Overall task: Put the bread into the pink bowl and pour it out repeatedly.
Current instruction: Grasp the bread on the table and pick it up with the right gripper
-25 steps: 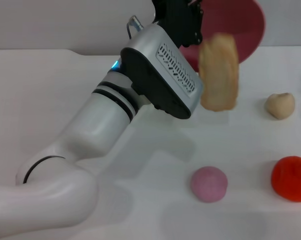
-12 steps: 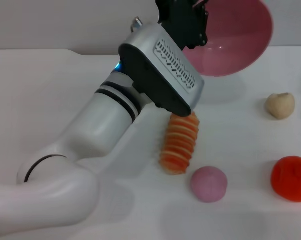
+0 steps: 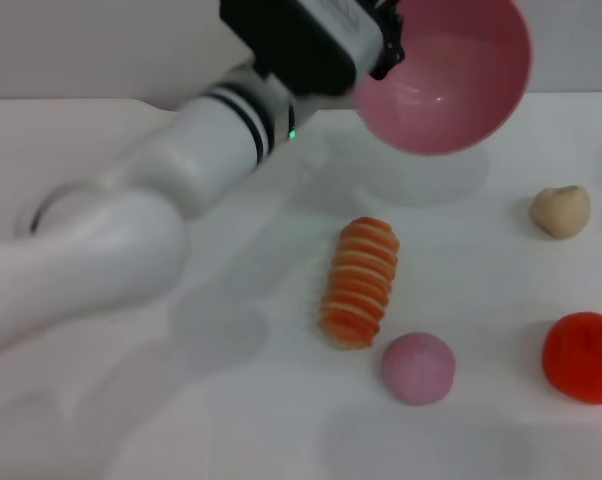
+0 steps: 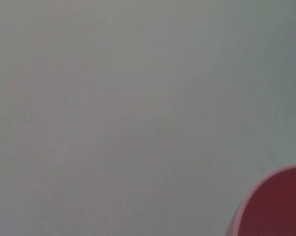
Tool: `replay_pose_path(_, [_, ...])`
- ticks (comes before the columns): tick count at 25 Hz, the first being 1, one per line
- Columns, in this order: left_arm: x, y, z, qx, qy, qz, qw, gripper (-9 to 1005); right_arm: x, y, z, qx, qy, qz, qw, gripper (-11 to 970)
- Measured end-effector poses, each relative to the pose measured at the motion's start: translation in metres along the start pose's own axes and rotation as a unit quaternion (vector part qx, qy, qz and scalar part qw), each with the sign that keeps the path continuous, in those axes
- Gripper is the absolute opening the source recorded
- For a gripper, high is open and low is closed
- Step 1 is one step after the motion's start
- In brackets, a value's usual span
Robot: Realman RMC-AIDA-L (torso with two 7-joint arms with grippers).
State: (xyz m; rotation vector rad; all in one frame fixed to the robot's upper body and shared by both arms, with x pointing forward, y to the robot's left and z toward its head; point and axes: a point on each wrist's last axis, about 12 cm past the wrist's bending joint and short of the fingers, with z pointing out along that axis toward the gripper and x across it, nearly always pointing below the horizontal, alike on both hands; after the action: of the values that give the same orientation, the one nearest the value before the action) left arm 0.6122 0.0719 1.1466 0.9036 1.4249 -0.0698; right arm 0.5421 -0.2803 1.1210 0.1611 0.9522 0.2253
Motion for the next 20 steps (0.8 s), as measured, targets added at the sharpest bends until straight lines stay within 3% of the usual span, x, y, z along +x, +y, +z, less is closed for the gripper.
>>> replay_pose_path(8, [-0.002, 0.040, 0.016, 0.066, 0.087, -0.100, 0.989, 47, 0.021, -0.011, 0.007, 0.016, 0.076, 0.027, 0.997, 379])
replay_pose_path(11, [-0.002, 0.054, 0.015, 0.095, 0.111, -0.135, 0.980, 47, 0.029, -0.015, 0.012, 0.022, 0.109, 0.026, 0.993, 380])
replay_pose_path(12, [-0.002, 0.064, 0.012, 0.122, 0.126, -0.160, 0.971, 47, 0.032, -0.016, 0.015, 0.023, 0.121, 0.028, 0.992, 380])
replay_pose_path(20, [0.006, 0.093, -0.010, 0.204, 0.105, -0.246, 0.942, 47, 0.054, -0.024, 0.034, 0.029, 0.220, 0.027, 0.975, 381])
